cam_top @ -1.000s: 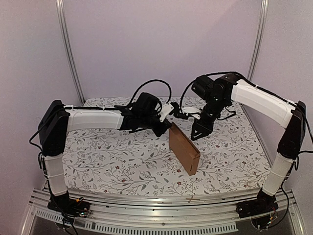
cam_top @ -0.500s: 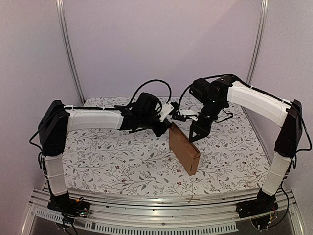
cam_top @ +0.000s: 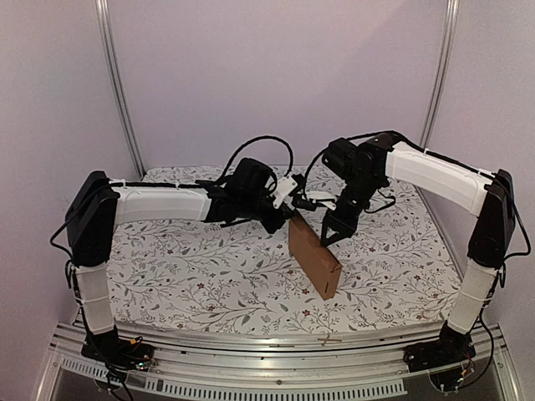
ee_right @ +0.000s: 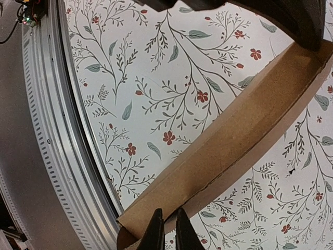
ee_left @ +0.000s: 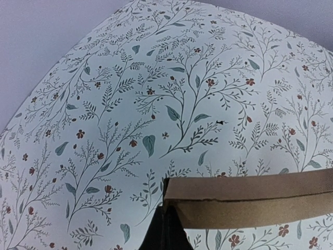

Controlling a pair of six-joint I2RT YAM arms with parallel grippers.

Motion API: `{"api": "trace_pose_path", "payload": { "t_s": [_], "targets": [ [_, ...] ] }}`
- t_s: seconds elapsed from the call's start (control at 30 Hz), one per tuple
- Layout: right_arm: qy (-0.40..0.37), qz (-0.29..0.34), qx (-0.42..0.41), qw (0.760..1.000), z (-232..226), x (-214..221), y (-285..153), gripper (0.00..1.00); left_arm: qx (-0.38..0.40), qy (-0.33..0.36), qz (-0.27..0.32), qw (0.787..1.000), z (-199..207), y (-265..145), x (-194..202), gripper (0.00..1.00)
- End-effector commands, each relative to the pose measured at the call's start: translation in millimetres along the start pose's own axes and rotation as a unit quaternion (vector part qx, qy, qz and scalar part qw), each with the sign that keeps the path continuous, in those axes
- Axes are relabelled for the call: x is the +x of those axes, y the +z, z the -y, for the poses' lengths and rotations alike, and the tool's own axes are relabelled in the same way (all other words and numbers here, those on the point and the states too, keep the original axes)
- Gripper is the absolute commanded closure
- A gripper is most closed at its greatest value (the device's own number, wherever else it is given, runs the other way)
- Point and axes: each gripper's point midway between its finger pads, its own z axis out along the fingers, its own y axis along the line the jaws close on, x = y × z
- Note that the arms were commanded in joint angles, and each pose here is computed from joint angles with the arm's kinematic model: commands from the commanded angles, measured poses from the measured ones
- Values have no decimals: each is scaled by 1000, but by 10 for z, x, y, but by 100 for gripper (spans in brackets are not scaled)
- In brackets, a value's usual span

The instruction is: Fold the paper box

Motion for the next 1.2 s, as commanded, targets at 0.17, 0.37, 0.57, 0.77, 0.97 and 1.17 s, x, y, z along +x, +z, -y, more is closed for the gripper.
{"api": "trace_pose_path", "payload": {
  "t_s": [0.17, 0.37, 0.57, 0.77, 0.97, 1.17],
  "targets": [
    [2, -19, -4, 1000, 27, 81, 221, 93, 0, -5, -61, 998, 86, 13, 360, 89],
    [-1, -24, -6, 1000, 13, 97, 297, 92, -10, -3, -57, 998, 69, -54, 324, 82],
    [-1, -30, -9, 1000, 15, 111, 377, 92, -5, -1, -56, 998, 92, -137, 345, 78],
    [-5, -27, 5, 1000, 63, 82, 323, 92, 7, 1, -52, 999, 135, -254, 354, 76],
    [-6, -22, 17, 1000, 142, 48, 240, 91, 26, -15, -32, 999, 168, -358, 272, 73],
    [-7, -25, 25, 999, 188, 64, 224, 91, 43, -57, -4, 997, 102, -418, 211, 73]
  ]
}}
